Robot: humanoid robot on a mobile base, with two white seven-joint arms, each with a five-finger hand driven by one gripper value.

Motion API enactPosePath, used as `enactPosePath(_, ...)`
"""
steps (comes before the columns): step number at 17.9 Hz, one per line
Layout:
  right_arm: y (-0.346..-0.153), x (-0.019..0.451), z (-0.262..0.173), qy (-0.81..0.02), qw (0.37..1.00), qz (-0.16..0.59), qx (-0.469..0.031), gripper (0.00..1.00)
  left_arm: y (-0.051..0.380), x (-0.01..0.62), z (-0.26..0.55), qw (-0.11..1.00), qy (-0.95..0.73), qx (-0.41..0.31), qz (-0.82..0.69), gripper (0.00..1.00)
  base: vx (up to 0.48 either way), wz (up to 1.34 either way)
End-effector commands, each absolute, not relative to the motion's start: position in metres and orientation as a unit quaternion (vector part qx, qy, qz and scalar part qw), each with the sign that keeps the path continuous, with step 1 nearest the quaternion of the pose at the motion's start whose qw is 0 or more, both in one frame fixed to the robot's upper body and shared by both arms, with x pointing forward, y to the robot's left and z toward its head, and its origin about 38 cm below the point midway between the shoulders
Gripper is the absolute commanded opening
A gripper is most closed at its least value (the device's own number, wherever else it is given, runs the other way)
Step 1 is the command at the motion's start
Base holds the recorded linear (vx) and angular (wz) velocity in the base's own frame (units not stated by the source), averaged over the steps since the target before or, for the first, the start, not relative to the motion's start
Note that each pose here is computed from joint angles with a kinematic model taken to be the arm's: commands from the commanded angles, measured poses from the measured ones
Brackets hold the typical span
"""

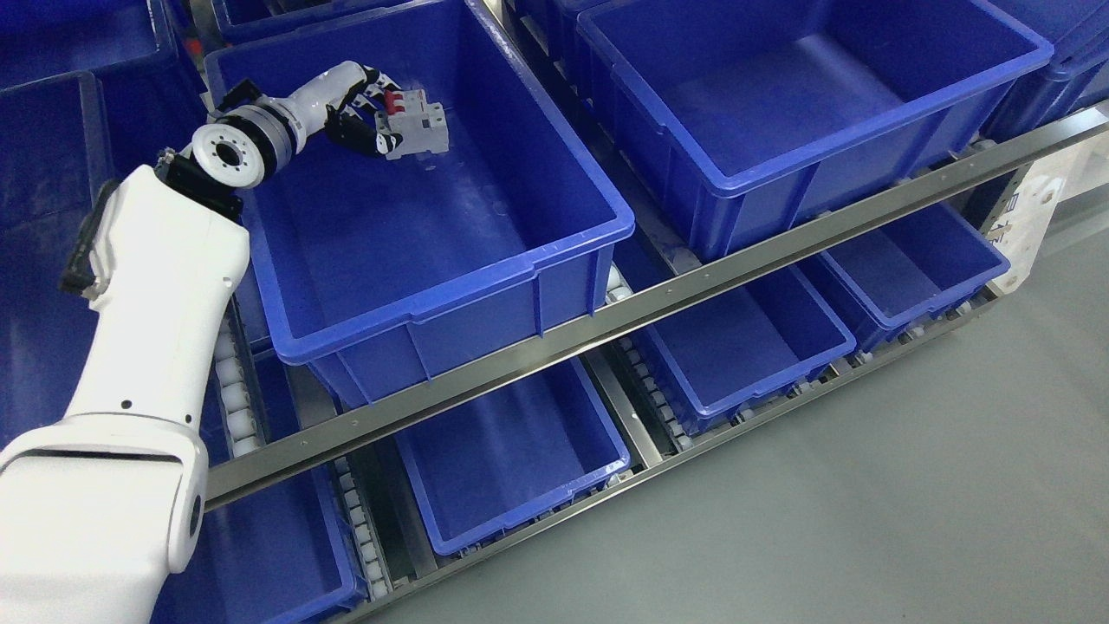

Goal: Place circuit breaker on shelf
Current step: 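Lower the left hand with the breaker into the upper blue bin, then open the left hand to release the breaker onto the bin floor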

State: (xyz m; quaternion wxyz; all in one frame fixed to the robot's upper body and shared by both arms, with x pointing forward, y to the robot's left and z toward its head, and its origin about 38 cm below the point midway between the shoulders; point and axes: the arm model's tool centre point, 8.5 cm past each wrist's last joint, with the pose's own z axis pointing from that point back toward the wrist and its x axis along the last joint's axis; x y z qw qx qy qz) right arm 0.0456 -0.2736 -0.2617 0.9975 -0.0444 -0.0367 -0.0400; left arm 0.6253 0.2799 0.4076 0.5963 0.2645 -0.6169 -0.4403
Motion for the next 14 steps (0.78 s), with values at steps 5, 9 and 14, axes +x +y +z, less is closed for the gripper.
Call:
enactPosePath(5,-0.285,0.039,-0.261,-0.049,0.997,-0.039,-0.053,1.0,0.276,0.634,0.349,0.647,-0.546,0.251,-0.469,0.28,0.0,0.0)
enactPosePath(9,-0.285,0.039,-0.261,-0.049,0.997,-0.039,-0.053,1.0,0.277,0.634,0.35,0.647,-0.546,0.253,-0.468,0.34,0.0,0.0)
enactPosePath(14,-0.285,0.039,-0.261,-0.05,0.997,-0.039,-0.053,1.0,0.277,0.634,0.355,0.645,-0.549,0.253,-0.466,0.38,0.0,0.0)
